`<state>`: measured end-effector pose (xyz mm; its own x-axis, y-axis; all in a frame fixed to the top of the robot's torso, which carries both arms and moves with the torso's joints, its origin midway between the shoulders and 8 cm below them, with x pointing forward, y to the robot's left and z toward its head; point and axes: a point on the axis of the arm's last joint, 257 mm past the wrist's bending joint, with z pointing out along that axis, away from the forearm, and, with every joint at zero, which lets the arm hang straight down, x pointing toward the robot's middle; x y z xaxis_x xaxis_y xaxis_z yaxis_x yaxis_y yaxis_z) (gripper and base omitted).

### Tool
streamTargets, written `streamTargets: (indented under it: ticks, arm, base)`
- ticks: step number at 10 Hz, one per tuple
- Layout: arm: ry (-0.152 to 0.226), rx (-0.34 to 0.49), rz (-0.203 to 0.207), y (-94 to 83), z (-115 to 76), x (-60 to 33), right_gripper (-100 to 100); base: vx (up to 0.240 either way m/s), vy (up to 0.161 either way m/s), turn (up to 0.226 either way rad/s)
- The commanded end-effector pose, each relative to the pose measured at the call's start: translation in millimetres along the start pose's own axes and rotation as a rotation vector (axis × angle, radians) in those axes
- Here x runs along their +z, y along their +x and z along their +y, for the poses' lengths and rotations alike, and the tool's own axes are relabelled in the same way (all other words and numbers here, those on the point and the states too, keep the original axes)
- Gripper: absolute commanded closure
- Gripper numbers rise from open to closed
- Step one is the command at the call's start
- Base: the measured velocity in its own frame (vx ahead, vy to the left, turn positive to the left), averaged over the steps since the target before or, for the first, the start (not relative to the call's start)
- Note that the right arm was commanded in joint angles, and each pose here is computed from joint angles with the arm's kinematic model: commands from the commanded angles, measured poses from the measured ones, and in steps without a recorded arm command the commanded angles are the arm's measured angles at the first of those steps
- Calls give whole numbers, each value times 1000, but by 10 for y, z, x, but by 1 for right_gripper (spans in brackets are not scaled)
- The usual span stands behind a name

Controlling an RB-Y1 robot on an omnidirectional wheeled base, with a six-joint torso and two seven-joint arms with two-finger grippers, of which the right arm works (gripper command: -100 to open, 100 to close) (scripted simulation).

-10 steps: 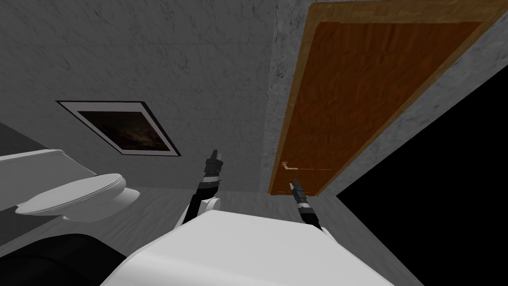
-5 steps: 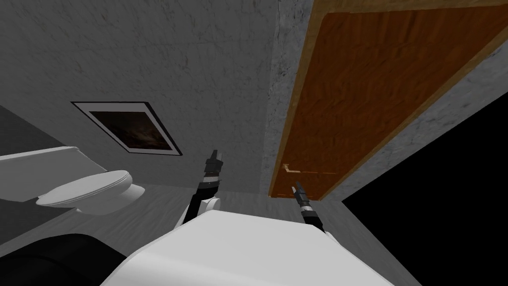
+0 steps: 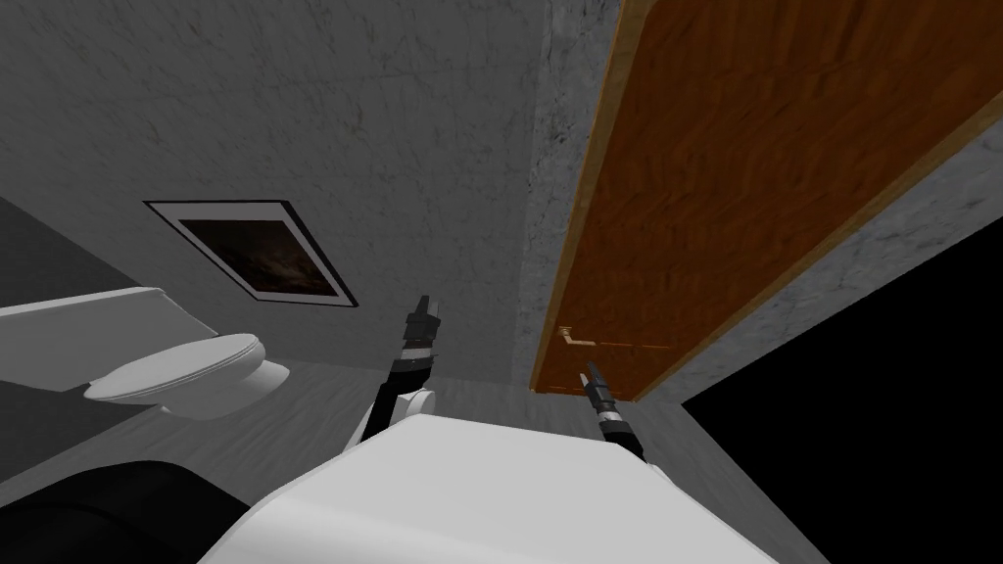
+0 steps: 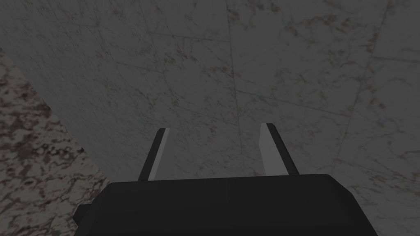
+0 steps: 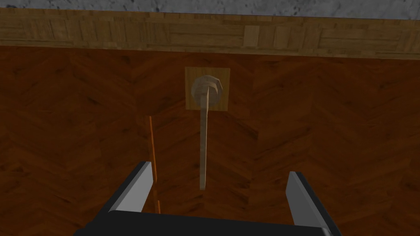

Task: Pull the door open

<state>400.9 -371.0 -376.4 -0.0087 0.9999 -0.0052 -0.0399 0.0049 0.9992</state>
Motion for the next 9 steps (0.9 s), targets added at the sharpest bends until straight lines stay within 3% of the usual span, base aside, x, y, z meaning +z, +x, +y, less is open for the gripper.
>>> streamTargets:
  ticks: [1, 4, 6, 9]
  arm:
    - [17, 2, -8, -73, -74, -44, -100]
    - [31, 3, -16, -137, -126, -72, -100]
    - [30, -1, -74, -317, -140, 17, -100]
    - [30, -3, -122, -448, -151, 83, -100]
  base:
    - [43, -30, 42]
    - [50, -31, 41]
    - [69, -45, 259]
    - [80, -56, 175]
